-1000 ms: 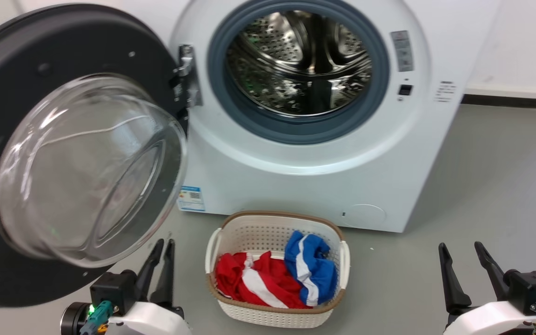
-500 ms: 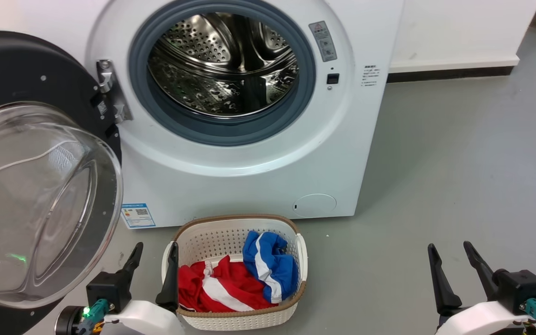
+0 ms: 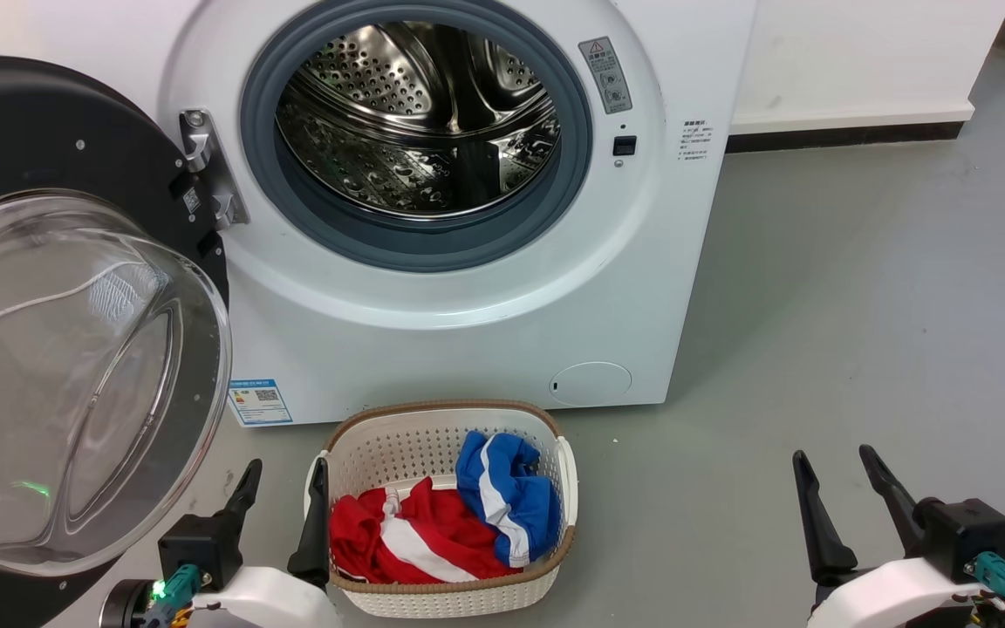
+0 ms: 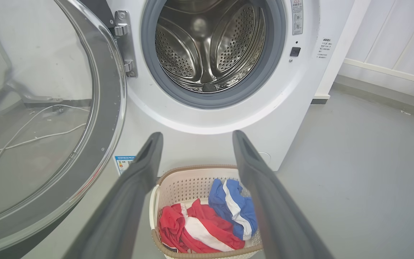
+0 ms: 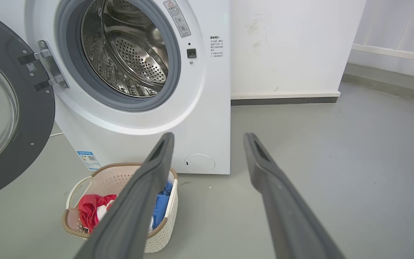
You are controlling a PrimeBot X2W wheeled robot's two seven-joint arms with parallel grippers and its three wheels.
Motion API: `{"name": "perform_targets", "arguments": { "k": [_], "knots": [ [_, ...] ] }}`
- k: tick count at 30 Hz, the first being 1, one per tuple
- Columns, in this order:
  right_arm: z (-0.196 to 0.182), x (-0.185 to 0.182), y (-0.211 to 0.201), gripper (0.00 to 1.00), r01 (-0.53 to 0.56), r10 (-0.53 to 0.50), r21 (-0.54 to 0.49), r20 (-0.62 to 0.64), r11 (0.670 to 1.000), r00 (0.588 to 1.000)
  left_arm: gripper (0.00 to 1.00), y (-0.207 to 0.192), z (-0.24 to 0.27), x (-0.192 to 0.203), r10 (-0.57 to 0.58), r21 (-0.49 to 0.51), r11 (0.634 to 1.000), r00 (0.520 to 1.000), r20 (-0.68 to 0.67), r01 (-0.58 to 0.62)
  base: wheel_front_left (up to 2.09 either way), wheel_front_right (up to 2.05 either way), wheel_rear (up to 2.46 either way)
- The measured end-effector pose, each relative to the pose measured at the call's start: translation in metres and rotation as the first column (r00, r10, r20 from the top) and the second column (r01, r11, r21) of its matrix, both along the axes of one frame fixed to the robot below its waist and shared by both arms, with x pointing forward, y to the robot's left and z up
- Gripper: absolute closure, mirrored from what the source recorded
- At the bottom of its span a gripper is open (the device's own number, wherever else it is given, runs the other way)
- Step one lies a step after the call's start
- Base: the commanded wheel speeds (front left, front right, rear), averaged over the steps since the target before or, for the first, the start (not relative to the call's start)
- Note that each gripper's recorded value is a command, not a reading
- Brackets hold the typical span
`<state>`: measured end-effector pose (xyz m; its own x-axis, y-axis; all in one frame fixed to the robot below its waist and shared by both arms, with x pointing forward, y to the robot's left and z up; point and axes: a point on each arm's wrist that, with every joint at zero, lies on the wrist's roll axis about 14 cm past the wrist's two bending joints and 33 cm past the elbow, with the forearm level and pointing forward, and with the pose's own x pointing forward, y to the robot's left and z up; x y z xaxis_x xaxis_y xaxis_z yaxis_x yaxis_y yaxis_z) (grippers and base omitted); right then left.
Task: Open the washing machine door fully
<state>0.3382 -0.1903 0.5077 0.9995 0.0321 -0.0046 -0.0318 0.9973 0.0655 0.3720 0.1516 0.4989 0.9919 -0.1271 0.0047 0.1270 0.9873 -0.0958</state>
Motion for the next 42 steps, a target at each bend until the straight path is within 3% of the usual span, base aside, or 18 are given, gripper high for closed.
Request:
{"name": "perform_targets", "arguments": {
  "k": [20, 21, 25, 32, 42],
  "knots": [
    [-0.003, 0.002, 0.008, 0.00, -0.025, 0.025, -0.009, -0.007, 1.000, 1.000, 0.00, 0.004, 0.000, 0.000, 0.006, 0.016, 1.000, 1.000, 0.007, -0.006, 0.00, 0.00, 0.00],
    [-0.006, 0.001, 0.008, 1.00, -0.025, 0.025, -0.008, -0.017, 1.000, 1.000, 1.00, 0.003, -0.002, -0.001, 0.006, 0.016, 1.000, 1.000, -0.001, -0.006, 0.00, 0.00, 0.00],
    [-0.028, -0.008, 0.008, 1.00, -0.024, 0.024, 0.003, -0.087, 1.000, 0.996, 1.00, 0.000, -0.024, -0.011, 0.010, 0.005, 1.000, 0.997, -0.070, -0.009, 0.00, 0.00, 0.00],
    [-0.031, -0.007, 0.005, 1.00, 0.006, 0.009, 0.137, -0.102, 0.991, 0.995, 1.00, 0.006, -0.031, -0.011, 0.037, -0.117, 0.992, 0.991, -0.132, -0.053, 0.00, 0.00, 0.00],
    [-0.030, -0.002, 0.000, 1.00, 0.044, -0.011, 0.315, -0.105, 0.948, 0.994, 1.00, 0.013, -0.033, -0.008, 0.058, -0.285, 0.952, 0.980, -0.191, -0.112, 0.00, 0.00, 0.00]
  ]
}}
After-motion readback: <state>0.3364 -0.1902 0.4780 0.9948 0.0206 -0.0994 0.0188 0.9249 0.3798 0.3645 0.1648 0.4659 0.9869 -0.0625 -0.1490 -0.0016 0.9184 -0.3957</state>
